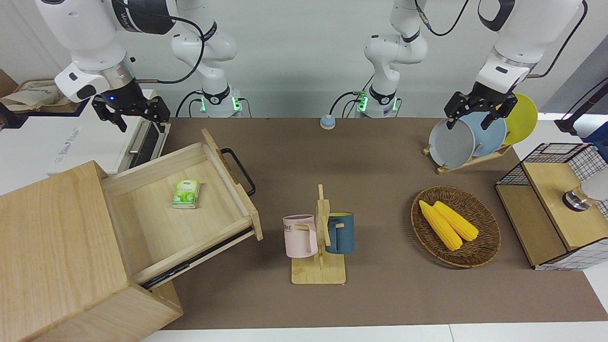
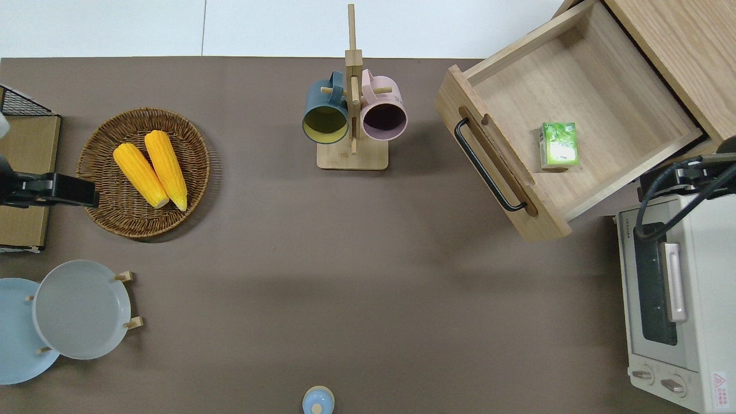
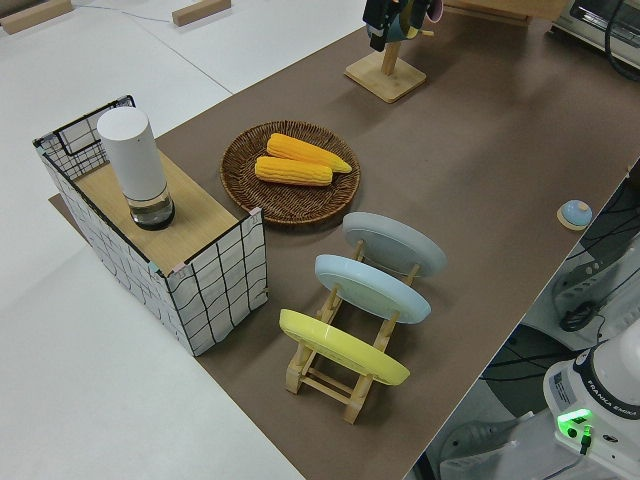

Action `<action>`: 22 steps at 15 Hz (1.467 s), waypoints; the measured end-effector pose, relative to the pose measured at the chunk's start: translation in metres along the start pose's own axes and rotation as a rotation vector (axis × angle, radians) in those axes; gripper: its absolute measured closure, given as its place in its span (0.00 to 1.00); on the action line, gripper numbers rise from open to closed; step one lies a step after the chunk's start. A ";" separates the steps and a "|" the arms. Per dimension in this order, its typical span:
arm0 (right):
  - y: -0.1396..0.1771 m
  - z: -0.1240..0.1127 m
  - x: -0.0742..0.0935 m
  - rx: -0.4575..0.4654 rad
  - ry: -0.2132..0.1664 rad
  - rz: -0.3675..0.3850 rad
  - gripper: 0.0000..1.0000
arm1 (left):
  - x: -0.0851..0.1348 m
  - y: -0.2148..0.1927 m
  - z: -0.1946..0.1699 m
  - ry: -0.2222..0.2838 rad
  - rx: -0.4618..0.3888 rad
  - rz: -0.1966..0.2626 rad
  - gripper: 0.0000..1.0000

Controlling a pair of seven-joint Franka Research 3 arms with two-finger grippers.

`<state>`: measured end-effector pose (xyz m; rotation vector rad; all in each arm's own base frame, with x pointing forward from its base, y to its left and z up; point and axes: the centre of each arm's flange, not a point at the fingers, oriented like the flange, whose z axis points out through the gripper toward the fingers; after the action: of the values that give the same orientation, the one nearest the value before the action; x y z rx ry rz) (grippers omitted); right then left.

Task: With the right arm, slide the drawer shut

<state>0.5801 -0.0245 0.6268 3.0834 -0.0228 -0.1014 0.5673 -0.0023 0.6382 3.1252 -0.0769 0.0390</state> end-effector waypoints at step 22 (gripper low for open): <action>-0.002 -0.006 -0.005 0.014 -0.006 -0.002 0.97 | 0.000 0.000 0.000 0.000 0.000 0.000 0.00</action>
<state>0.5756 -0.0225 0.6325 3.0974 -0.0212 -0.1118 0.5673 -0.0023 0.6382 3.1252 -0.0769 0.0390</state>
